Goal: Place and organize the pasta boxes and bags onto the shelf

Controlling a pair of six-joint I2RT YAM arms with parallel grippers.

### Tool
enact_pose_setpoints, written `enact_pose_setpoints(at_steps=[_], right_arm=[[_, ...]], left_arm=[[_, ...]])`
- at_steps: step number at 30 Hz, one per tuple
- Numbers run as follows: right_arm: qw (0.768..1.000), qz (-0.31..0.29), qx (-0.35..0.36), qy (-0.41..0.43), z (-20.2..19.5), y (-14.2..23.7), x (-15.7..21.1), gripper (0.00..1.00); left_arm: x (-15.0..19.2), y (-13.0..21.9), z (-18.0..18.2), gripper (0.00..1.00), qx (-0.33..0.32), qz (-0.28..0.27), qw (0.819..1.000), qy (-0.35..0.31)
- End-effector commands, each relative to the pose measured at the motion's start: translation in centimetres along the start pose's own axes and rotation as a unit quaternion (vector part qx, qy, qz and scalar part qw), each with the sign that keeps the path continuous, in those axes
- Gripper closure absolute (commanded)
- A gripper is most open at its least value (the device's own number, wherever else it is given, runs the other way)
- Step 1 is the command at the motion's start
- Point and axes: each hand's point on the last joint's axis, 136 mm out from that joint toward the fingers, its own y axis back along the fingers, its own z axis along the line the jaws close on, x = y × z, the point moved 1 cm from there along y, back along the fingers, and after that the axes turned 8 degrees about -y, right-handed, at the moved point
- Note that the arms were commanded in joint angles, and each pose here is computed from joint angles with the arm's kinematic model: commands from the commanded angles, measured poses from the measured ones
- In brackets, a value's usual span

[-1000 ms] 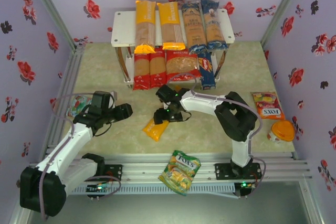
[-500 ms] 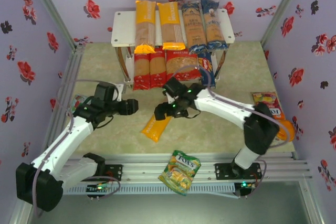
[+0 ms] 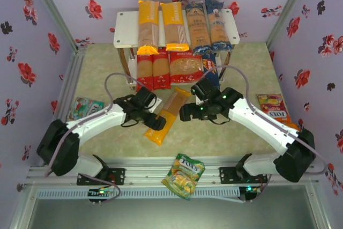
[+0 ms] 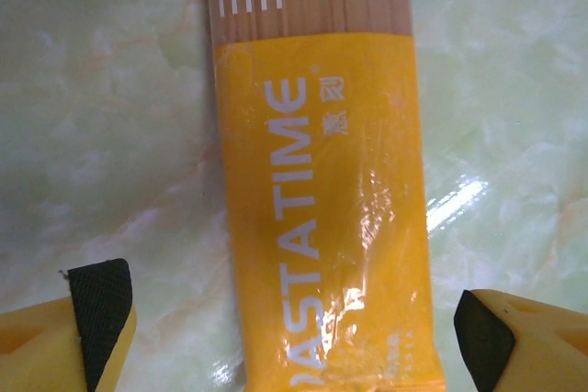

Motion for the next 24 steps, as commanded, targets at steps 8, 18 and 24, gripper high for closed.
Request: enact_pose_setpoints(at_steps=[8, 18, 24], right_arm=[[0.999, -0.027, 0.020, -0.008, -2.0, 1.1, 0.2, 0.09], [0.999, -0.030, 0.019, -0.015, -2.5, 0.9, 0.1, 0.06], [0.999, -0.031, 0.021, -0.017, -2.9, 0.9, 0.1, 0.06]], left_arm=[[-0.5, -2.2, -2.2, 0.08, 0.053, 0.048, 0.996, -0.053], [0.9, -4.5, -2.7, 0.07, 0.069, 0.117, 0.989, -0.057], [1.3, -5.4, -2.7, 0.05, 0.071, 0.139, 0.986, -0.058]])
